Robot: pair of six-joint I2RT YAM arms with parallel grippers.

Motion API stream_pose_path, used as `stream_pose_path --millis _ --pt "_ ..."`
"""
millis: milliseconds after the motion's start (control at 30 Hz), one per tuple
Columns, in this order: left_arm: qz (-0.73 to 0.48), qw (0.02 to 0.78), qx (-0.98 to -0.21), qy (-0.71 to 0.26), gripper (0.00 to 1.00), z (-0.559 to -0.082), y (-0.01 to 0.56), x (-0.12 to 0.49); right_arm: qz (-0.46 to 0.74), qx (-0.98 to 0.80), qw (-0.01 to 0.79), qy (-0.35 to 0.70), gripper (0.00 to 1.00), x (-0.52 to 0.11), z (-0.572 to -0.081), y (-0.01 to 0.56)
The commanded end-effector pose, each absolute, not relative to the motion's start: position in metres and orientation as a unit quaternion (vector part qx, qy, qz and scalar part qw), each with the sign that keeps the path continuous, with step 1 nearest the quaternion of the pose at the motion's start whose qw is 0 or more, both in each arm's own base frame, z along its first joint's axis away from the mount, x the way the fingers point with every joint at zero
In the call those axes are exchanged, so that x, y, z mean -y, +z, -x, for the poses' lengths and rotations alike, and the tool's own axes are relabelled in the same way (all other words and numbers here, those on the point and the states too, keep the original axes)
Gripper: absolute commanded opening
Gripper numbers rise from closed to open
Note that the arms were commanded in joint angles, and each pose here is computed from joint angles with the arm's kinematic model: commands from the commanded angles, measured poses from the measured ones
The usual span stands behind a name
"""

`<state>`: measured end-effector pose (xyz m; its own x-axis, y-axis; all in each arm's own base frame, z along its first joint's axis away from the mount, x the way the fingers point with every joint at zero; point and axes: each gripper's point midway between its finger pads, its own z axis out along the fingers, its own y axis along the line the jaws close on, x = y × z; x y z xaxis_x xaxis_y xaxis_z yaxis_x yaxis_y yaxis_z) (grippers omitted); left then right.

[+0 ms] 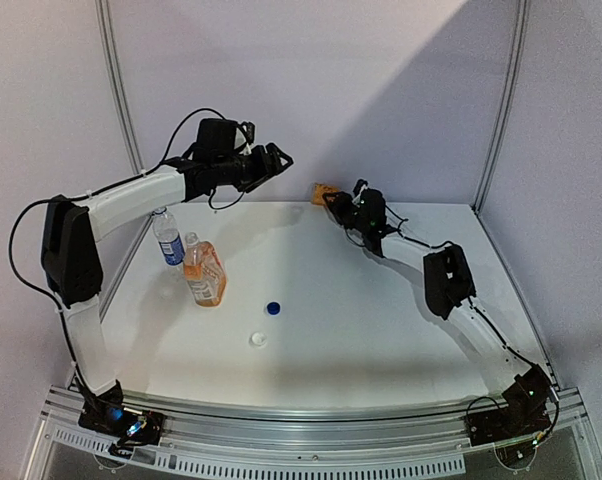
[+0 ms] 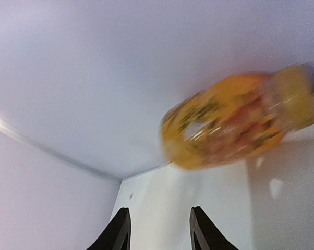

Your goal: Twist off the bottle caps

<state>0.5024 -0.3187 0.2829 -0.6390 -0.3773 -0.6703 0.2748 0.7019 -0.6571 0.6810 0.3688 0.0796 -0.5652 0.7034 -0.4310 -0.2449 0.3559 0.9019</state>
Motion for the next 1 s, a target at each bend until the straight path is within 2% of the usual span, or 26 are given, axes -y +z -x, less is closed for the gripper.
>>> stream_pose_path --millis 0,100,167,400,567,733,967 --pt "0.021 0.438 -0.828 -0.351 0.77 -0.502 0.29 0.304 -0.037 -0.693 0.409 0.592 0.39 -0.416 -0.636 0.101" --pt "0.035 0.443 -0.826 -0.348 0.77 -0.51 0.294 0.303 -0.039 -0.708 0.405 0.578 0.39 -0.405 -0.623 0.114" --pt "0.043 0.445 -0.82 -0.356 0.77 -0.517 0.301 0.309 -0.032 -0.705 0.431 0.562 0.39 -0.393 -0.61 0.167" --pt "0.089 0.462 -0.804 -0.364 0.78 -0.545 0.333 0.321 -0.012 -0.723 0.46 0.515 0.4 -0.349 -0.542 0.248" --pt "0.142 0.474 -0.753 -0.434 0.78 -0.553 0.365 0.341 -0.039 -0.76 0.462 0.456 0.4 -0.307 -0.497 0.259" --pt "0.201 0.44 -0.703 -0.522 0.77 -0.566 0.358 0.379 -0.099 -0.812 0.451 0.357 0.41 -0.251 -0.456 0.256" --pt "0.269 0.446 -0.638 -0.568 0.76 -0.594 0.334 0.409 -0.149 -0.835 0.443 0.292 0.41 -0.192 -0.392 0.257"
